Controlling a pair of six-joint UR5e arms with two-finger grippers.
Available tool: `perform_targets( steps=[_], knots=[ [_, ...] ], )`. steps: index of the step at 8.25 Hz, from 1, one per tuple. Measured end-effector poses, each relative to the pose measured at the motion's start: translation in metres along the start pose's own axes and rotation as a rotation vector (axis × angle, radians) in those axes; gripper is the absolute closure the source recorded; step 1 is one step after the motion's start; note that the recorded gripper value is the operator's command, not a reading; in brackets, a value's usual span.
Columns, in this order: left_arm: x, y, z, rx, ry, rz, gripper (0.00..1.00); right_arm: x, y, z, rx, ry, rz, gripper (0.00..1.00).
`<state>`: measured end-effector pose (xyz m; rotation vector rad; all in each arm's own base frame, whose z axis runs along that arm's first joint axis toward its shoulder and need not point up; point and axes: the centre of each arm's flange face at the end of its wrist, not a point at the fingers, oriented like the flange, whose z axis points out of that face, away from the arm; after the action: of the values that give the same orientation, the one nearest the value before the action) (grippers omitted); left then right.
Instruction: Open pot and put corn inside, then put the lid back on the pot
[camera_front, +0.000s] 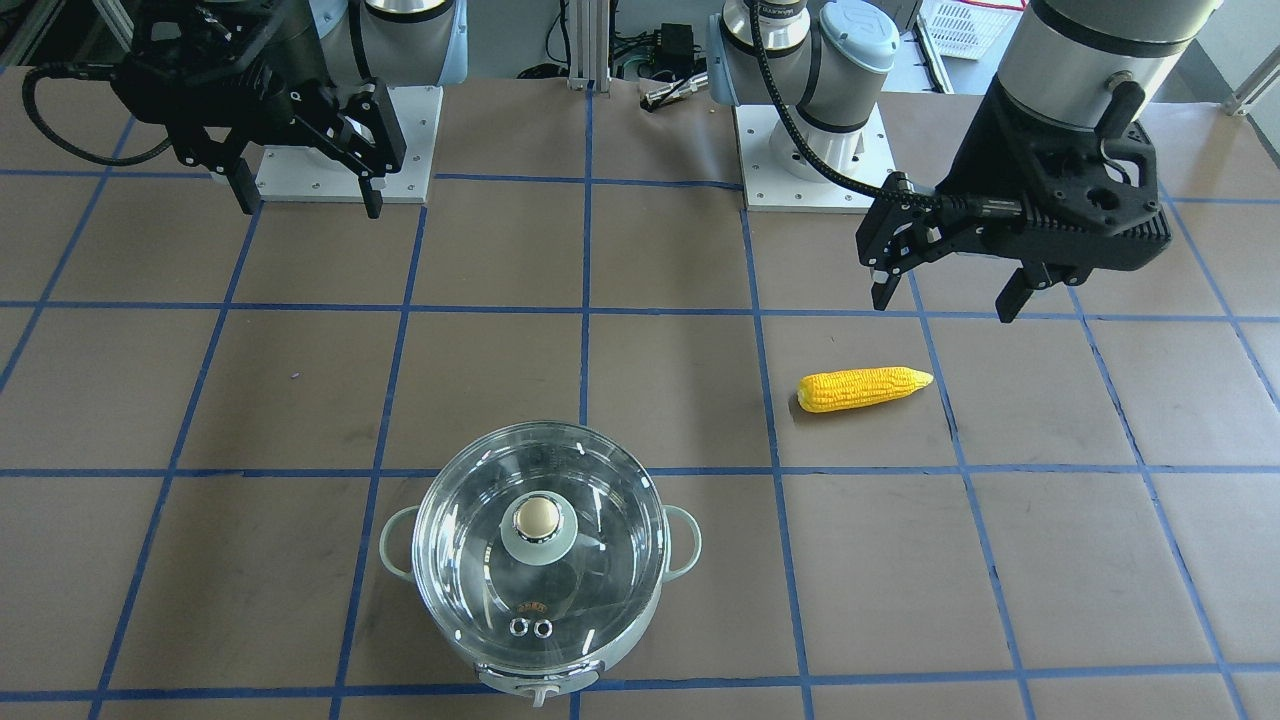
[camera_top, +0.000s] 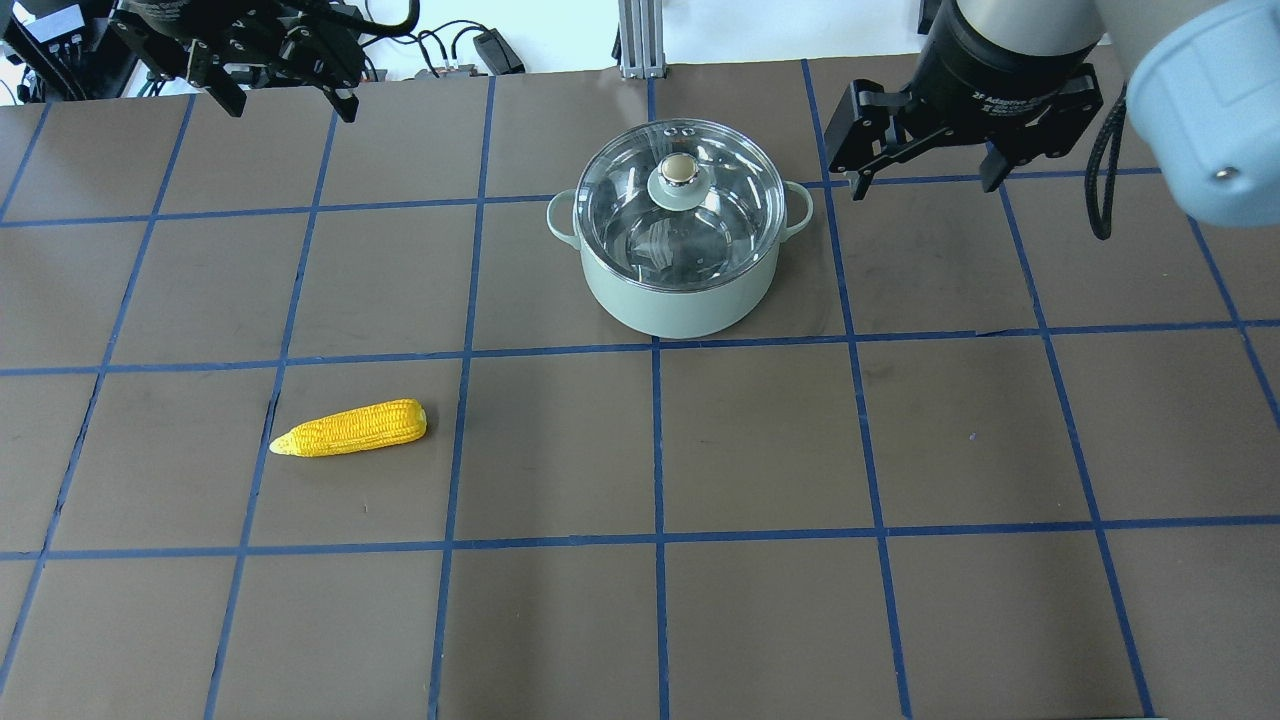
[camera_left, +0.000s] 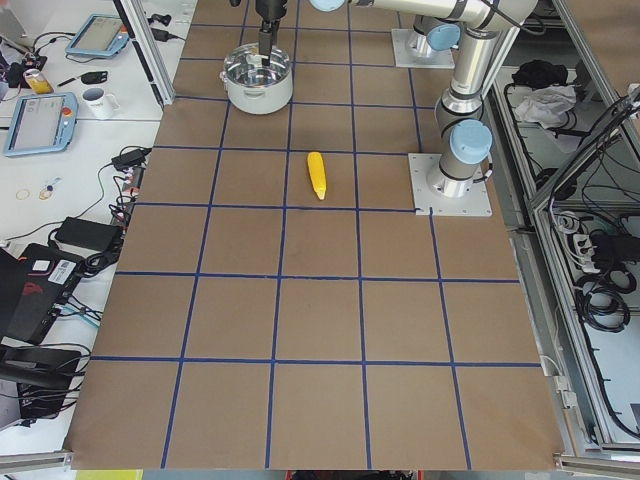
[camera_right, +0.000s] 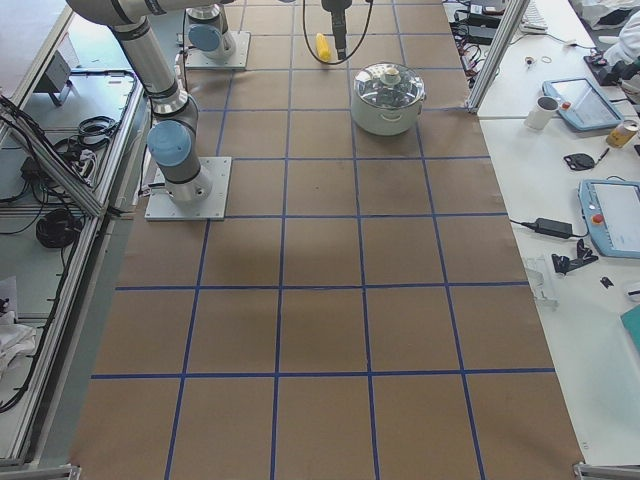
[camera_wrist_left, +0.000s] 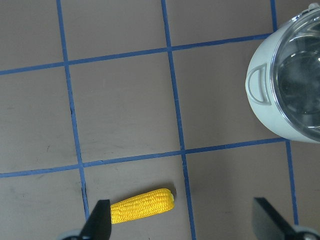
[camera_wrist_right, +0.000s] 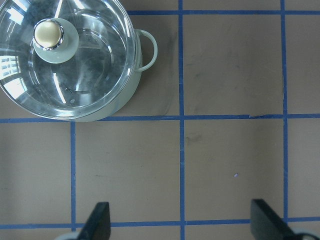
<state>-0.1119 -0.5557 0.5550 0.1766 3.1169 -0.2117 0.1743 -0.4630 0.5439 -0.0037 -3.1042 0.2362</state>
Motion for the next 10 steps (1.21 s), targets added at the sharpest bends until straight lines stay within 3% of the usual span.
perform_targets(
  steps=[7, 10],
  knots=[
    [-0.006, -0.001, 0.003, -0.006, -0.005, -0.023, 0.0, -0.001, -0.001, 0.002, 0.001, -0.004, -0.002, 0.0],
    [-0.027, 0.002, 0.026, -0.051, 0.001, -0.131, 0.0, 0.001, 0.0, 0.001, -0.002, 0.003, -0.001, 0.0]
  ],
)
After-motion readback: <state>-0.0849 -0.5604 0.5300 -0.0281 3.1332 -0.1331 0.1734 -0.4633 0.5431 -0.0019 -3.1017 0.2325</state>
